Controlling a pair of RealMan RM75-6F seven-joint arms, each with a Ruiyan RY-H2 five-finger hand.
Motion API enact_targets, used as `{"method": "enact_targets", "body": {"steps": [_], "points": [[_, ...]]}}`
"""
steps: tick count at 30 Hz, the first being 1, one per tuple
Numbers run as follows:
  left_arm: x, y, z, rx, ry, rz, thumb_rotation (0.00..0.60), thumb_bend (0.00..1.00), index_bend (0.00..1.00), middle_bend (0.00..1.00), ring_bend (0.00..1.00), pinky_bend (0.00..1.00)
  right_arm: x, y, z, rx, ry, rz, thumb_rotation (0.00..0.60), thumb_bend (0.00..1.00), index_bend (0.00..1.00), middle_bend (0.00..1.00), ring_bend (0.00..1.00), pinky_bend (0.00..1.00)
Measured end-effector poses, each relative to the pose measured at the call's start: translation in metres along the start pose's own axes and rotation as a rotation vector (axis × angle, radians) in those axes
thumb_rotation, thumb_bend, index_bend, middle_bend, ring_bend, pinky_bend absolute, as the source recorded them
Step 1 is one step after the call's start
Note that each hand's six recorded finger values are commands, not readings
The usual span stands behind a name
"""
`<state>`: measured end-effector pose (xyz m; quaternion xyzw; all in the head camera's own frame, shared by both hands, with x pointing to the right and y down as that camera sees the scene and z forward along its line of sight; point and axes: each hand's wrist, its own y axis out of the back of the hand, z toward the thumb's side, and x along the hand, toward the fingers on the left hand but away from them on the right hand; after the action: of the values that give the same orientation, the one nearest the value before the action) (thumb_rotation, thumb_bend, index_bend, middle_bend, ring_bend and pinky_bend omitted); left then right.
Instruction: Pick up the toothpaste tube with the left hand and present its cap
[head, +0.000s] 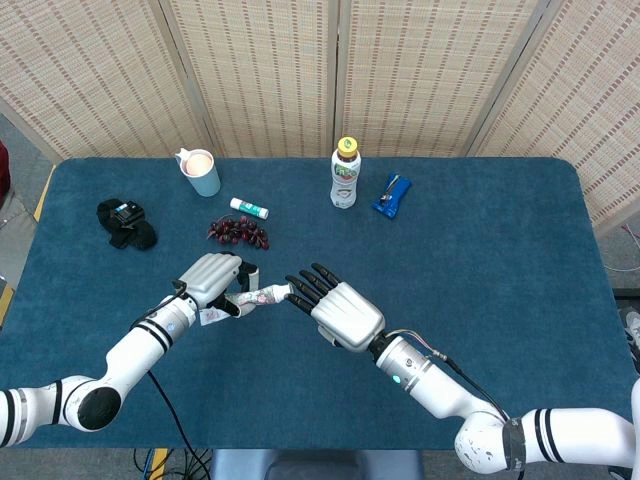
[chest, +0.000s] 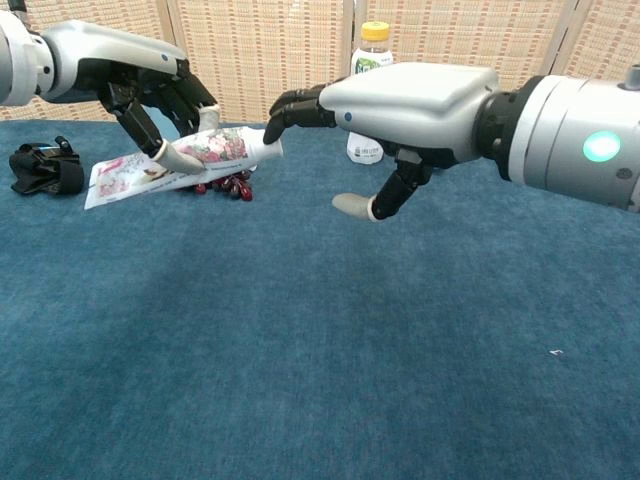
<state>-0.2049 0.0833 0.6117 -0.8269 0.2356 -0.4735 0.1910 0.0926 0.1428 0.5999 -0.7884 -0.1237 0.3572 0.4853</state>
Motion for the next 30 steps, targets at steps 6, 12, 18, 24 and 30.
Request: {"method": "enact_targets", "body": {"steps": [6, 12, 18, 24, 30], "points": [[-0.002, 0.001, -0.002, -0.001, 0.0, 0.0, 0.6, 0.45, 0.57, 0.65, 0.41, 0.17, -0.002, -0.001, -0.002, 0.004, -0.007, 0.006, 0.6, 0.35, 0.17, 0.04, 0.0, 0.0], [-0.004, 0.003, -0.005, -0.004, 0.0, 0.005, 0.6, 0.45, 0.58, 0.65, 0.41, 0.17, -0.002, -0.004, -0.007, 0.005, -0.024, 0.016, 0.6, 0.35, 0.17, 0.04, 0.0, 0.0], [-0.005, 0.003, -0.005, -0.007, -0.006, 0.005, 0.6, 0.45, 0.58, 0.66, 0.42, 0.17, -0.004, -0.005, -0.01, 0.006, -0.032, 0.02, 0.6, 0.35, 0.17, 0.04, 0.0, 0.0], [-0.005, 0.004, -0.005, -0.01, -0.008, 0.005, 0.6, 0.45, 0.58, 0.66, 0.42, 0.18, -0.005, -0.006, -0.013, 0.003, -0.043, 0.025, 0.6, 0.35, 0.17, 0.04, 0.0, 0.0], [-0.006, 0.004, -0.003, -0.016, -0.016, 0.005, 0.6, 0.45, 0.58, 0.66, 0.42, 0.18, -0.006, -0.008, -0.015, -0.001, -0.048, 0.026, 0.6, 0.35, 0.17, 0.04, 0.0, 0.0]]}}
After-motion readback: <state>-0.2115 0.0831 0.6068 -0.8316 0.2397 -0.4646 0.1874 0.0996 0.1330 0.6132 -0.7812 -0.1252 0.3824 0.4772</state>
